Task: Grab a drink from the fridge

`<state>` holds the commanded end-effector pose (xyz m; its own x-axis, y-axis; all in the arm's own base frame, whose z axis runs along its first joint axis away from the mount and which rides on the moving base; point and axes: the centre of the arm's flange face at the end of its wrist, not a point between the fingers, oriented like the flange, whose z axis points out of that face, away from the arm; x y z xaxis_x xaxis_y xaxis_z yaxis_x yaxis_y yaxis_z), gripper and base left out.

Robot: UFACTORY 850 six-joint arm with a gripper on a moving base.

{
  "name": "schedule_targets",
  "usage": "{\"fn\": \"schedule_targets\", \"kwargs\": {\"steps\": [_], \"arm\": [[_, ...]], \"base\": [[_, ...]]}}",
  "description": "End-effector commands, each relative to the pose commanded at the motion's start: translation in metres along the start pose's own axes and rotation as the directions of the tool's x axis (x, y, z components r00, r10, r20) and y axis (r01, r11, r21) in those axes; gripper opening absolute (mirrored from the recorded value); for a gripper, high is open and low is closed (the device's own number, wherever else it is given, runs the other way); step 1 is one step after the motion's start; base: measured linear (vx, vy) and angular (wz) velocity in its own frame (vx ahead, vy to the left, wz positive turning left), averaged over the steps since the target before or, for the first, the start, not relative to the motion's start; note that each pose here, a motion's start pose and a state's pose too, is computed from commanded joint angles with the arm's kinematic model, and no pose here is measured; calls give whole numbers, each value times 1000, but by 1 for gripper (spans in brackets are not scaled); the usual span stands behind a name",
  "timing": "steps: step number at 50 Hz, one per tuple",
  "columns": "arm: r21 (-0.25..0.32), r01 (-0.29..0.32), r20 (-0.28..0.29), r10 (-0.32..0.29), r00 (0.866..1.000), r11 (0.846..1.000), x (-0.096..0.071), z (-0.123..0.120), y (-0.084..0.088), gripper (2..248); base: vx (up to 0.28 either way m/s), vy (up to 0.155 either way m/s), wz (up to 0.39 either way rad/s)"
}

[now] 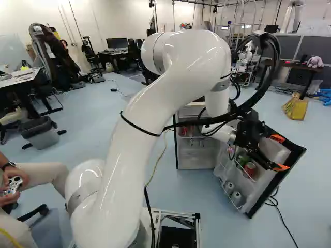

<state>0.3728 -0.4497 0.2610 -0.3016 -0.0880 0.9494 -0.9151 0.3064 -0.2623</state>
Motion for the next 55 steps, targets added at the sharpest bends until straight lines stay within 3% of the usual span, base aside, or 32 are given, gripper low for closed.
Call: {"fn": "schedule_targets", "kwargs": {"steps": [15, 30, 42, 55], "arm": [[5, 3, -2, -3, 1000, 1000, 1, 4, 1, 247], [119, 71, 9, -72, 997, 990, 10, -8, 17, 247], [226, 126, 14, -132, 991, 966, 17, -20, 29, 247], [342, 177, 15, -194, 981, 923, 25, -36, 43, 247]], "base": [[0, 0, 0], [0, 0, 0], [0, 0, 0], [0, 0, 0]]}}
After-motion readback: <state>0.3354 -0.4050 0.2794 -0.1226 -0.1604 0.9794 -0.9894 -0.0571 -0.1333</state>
